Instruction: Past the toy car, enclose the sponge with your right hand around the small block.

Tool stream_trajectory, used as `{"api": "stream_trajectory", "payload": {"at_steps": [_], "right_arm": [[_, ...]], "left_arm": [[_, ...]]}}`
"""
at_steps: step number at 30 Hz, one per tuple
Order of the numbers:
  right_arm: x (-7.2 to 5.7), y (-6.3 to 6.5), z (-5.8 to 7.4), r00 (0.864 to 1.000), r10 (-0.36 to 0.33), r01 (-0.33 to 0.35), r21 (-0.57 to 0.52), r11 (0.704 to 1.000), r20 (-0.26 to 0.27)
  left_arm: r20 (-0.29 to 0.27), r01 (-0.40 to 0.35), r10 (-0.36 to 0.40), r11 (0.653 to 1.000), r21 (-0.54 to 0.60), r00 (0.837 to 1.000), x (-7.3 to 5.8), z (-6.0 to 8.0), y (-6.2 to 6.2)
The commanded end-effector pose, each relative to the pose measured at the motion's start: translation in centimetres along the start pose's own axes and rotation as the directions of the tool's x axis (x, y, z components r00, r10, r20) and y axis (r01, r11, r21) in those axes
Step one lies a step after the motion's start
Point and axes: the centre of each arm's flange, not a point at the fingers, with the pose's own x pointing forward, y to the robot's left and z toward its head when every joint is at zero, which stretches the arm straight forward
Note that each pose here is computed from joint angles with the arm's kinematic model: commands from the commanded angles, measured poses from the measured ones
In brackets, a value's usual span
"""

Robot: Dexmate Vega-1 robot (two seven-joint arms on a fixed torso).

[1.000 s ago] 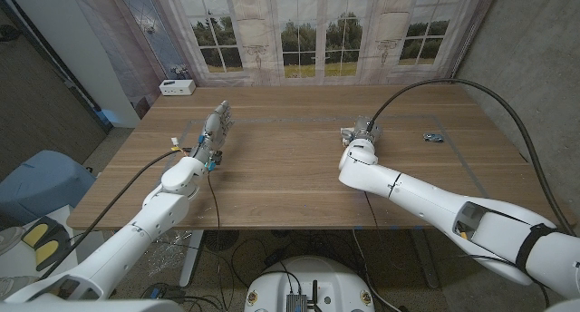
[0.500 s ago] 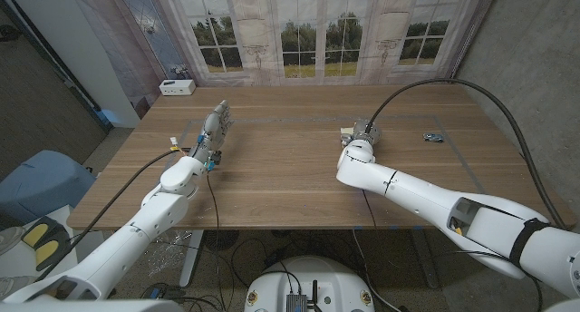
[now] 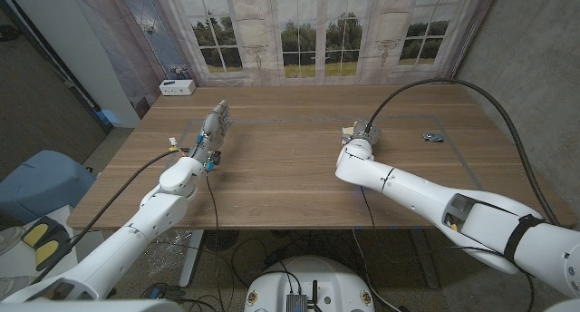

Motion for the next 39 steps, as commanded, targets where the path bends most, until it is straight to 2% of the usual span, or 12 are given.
{"api": "stream_trajectory", "payload": {"at_steps": [1,12,18,31,39], "right_arm": [[0.1,0.4,-0.4,1.0,-0.024,0.024,0.014,1.0,0.001],[-0.3,0.4,-0.8,0.999,-0.044,0.044,0.003,0.999,-0.008],[-0.5,0.2,-1.1,0.996,-0.089,0.089,0.029,0.996,-0.012],[-1.0,-1.2,-1.5,0.983,-0.182,0.182,0.128,0.975,-0.01],[-1.0,-2.3,-0.7,0.972,-0.233,0.225,0.183,0.957,0.02]], "left_arm": [[0.0,-0.001,0.001,1.0,0.006,1.0,-0.4,0.2,0.0],[0.005,-0.001,0.001,1.0,0.006,1.0,-0.6,0.3,0.1],[0.008,0.002,-0.002,1.0,0.008,1.0,-0.5,0.4,0.1],[0.006,0.009,-0.009,1.0,0.011,1.0,-0.1,0.5,0.0],[0.008,0.005,-0.005,1.0,0.009,1.0,-0.1,0.5,0.0]]}}
